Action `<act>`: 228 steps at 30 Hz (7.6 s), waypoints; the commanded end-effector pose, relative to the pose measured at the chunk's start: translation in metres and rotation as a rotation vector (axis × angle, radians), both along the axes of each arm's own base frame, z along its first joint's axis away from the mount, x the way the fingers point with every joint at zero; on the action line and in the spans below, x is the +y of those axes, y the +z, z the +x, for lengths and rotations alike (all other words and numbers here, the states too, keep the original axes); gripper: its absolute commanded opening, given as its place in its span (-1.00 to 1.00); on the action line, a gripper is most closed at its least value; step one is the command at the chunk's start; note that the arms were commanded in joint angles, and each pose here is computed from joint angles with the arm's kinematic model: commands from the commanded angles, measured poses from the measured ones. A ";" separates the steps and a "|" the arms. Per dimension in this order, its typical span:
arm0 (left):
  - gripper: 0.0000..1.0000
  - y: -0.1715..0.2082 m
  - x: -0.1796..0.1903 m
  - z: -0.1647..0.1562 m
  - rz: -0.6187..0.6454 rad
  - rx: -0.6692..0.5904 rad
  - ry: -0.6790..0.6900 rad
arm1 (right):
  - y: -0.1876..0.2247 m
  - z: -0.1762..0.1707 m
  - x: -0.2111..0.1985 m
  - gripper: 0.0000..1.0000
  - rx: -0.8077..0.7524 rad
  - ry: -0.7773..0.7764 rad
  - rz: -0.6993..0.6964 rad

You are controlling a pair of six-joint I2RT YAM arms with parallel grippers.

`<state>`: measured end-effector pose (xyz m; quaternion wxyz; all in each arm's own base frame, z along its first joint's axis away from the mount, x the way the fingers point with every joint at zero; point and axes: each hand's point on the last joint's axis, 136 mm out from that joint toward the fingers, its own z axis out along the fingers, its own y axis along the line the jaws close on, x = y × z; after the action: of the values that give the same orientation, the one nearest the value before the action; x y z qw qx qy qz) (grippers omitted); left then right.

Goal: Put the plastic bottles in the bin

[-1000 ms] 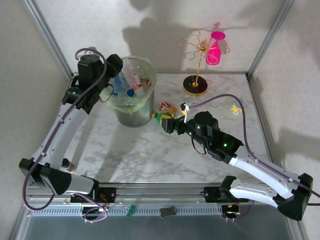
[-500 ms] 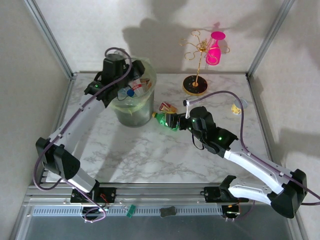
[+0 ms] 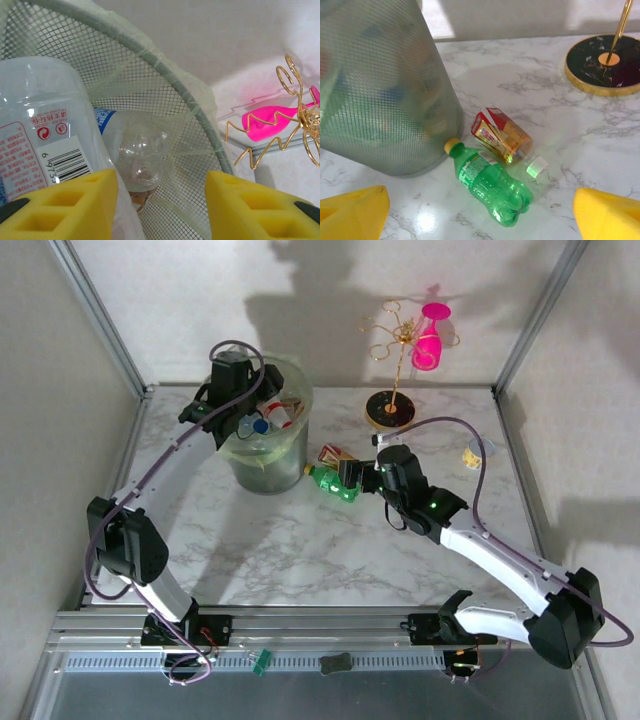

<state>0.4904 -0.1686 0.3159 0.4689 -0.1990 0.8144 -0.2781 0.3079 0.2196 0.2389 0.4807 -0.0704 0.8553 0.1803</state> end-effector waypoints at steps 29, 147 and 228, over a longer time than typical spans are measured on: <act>0.26 0.075 -0.017 -0.204 -0.022 -0.439 -0.400 | -0.118 0.134 0.028 0.97 0.302 0.056 -0.140; 0.01 0.066 -0.144 -0.187 -0.049 -0.167 -0.574 | 0.099 -0.053 0.058 0.69 -0.169 0.379 0.194; -0.17 0.076 0.031 -0.068 0.160 -0.208 -0.028 | -0.064 -0.007 0.058 0.82 0.149 0.270 -0.165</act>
<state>0.4180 -0.1146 0.3814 0.5575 -0.1672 0.7860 -0.2084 0.2961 0.2819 0.1970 0.4047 -0.1999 0.8703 0.1971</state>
